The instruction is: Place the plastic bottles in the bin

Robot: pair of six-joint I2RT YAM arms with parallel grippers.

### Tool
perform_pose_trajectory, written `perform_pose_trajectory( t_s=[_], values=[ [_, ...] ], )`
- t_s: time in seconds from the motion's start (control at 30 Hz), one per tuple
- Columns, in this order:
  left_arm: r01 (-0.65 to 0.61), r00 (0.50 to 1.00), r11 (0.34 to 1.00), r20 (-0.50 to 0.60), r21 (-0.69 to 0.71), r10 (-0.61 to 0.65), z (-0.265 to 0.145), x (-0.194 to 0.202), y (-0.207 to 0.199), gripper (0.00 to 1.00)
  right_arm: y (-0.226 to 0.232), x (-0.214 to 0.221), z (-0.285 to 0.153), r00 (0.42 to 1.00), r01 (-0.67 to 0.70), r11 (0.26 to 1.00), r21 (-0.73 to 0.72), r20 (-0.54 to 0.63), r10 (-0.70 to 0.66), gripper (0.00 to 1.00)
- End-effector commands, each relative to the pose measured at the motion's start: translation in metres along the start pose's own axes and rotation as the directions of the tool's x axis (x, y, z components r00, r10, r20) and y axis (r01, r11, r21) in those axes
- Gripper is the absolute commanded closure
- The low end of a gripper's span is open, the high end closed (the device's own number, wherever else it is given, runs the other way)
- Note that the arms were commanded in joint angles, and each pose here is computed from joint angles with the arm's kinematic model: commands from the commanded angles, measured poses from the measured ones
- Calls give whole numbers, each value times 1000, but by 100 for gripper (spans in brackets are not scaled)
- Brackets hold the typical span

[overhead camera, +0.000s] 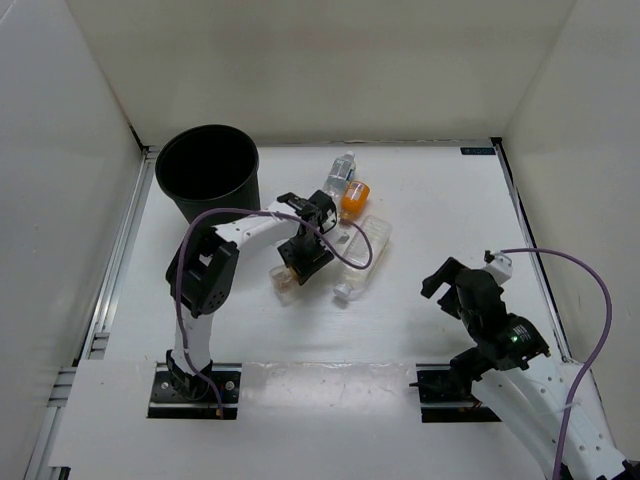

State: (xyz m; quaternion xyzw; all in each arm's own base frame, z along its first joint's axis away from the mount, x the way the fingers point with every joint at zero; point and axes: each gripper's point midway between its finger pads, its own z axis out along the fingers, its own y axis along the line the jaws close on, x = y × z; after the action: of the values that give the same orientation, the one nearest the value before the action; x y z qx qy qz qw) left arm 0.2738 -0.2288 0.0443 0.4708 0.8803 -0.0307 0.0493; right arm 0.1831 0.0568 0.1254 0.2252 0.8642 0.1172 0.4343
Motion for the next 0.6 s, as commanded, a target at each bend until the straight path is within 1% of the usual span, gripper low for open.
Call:
perform_pose_trajectory(
  t_s=[0.0,0.03,0.07,0.1,0.13,0.17,0.2,0.23,0.27,0.3,0.33,0.4,0.43,0.47,0.5,0.57],
  values=[
    [-17,988,1000,151,15,15,-66,-39,0,90,13,-11,0,1000,-3,999,-41,27,4,0],
    [-15,981,1000,194,-25,19,-88,-49,6,90,15,-13,0,999,-6,999,-47,33,8,0],
    [-27,949,995,312,-98,56,-135,-72,17,90,16,-10,1,1000,-3,999,-47,19,3,0],
    [-15,926,986,370,-166,76,-163,-81,27,90,17,-11,2,1000,-2,999,-47,19,3,0],
    [34,900,955,425,-295,100,-196,-88,46,90,17,-11,2,1000,-2,999,-47,19,3,0],
    [80,858,923,498,-376,129,-229,-95,59,90,16,-9,4,1000,2,999,-38,10,-2,0],
    [127,787,873,583,-470,200,-283,-89,67,90,19,-12,4,1000,0,999,-43,15,1,0],
    [187,736,827,634,-530,239,-313,-87,76,90,18,-9,7,1000,8,1000,-27,-1,-8,0],
    [335,624,744,728,-577,284,-363,-92,96,86,20,-9,7,1000,11,1000,-29,-11,-11,0],
    [403,581,694,753,-596,309,-393,-72,110,81,18,-4,12,999,15,1000,-3,-36,-16,0],
    [461,558,661,772,-592,303,-412,-64,123,78,21,-4,12,999,19,1000,-4,-49,-19,0],
    [595,584,536,780,-599,224,-430,-34,170,78,27,-3,17,997,20,1000,7,-80,-20,0],
    [623,586,510,786,-593,198,-431,-25,184,78,30,0,18,994,25,1000,4,-102,-24,0],
    [626,583,520,791,-581,182,-426,-20,195,78,35,2,20,993,38,999,-11,-114,-39,0],
    [652,594,512,797,-559,115,-407,-3,219,78,40,2,23,991,42,999,-10,-127,-43,0],
    [638,605,556,793,-533,67,-379,4,232,78,49,-1,27,991,35,999,-27,-125,-38,0]
  ],
)
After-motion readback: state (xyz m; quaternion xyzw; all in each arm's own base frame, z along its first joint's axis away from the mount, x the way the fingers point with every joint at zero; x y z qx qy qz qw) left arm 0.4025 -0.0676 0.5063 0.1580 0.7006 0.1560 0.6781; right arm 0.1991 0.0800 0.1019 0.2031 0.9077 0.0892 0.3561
